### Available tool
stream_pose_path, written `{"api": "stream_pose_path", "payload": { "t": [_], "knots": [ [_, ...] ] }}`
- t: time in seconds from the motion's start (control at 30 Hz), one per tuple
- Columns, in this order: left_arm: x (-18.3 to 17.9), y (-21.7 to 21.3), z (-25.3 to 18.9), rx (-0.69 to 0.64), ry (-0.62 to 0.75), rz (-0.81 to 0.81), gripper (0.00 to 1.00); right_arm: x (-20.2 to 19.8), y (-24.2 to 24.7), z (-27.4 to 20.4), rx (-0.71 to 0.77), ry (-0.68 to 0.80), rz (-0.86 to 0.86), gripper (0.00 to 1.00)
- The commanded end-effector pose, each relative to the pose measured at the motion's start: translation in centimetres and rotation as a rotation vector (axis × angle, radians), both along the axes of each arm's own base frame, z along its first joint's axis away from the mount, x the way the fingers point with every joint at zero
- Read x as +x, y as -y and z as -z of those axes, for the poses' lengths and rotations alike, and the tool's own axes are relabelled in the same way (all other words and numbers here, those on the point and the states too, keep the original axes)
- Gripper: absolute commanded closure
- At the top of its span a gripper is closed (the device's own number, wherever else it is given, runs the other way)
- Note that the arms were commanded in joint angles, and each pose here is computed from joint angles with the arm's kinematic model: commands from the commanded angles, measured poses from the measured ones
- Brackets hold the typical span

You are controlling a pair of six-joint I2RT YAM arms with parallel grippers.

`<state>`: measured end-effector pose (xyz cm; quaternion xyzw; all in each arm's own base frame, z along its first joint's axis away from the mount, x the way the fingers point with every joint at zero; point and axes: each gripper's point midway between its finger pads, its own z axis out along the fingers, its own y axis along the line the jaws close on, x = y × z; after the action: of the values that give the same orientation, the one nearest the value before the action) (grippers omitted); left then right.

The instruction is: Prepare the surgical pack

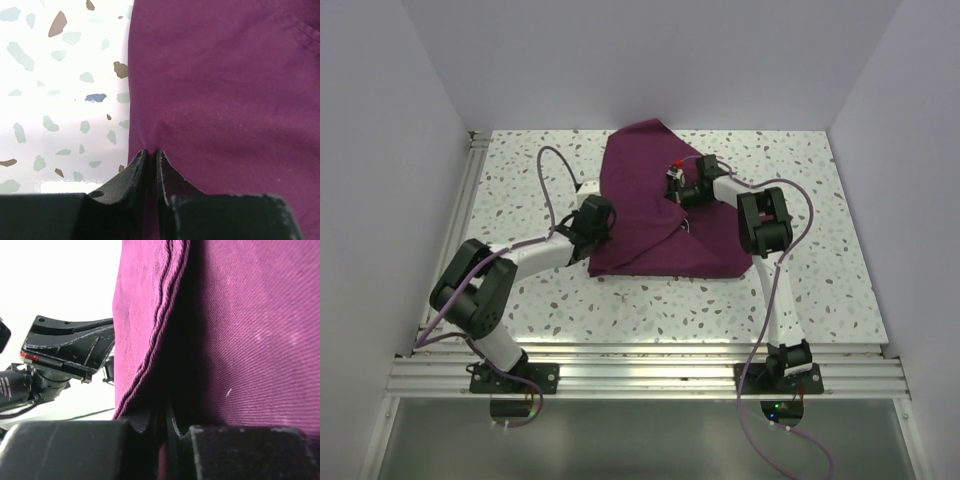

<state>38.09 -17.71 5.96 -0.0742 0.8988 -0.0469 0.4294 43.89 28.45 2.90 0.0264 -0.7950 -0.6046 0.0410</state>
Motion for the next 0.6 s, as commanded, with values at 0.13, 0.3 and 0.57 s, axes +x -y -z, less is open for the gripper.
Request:
{"api": "stream_pose_path", "payload": {
  "t": [0.13, 0.3, 0.57],
  "knots": [
    [-0.6, -2.8, -0.3, 0.107, 0.004, -0.103, 0.85, 3.0, 1.2, -2.4, -0.107, 0.058, 0.127, 0.71],
    [-0.9, -2.7, -0.6, 0.104, 0.023, -0.110, 0.83, 4.7, 3.8, -6.0, -0.124, 0.146, 0.243, 0.55],
    [-0.9, -2.3, -1.4, 0.103, 0.054, -0.103, 0.76, 4.2, 7.3, -10.5, -0.112, 0.233, 0.346, 0.44]
  ]
}}
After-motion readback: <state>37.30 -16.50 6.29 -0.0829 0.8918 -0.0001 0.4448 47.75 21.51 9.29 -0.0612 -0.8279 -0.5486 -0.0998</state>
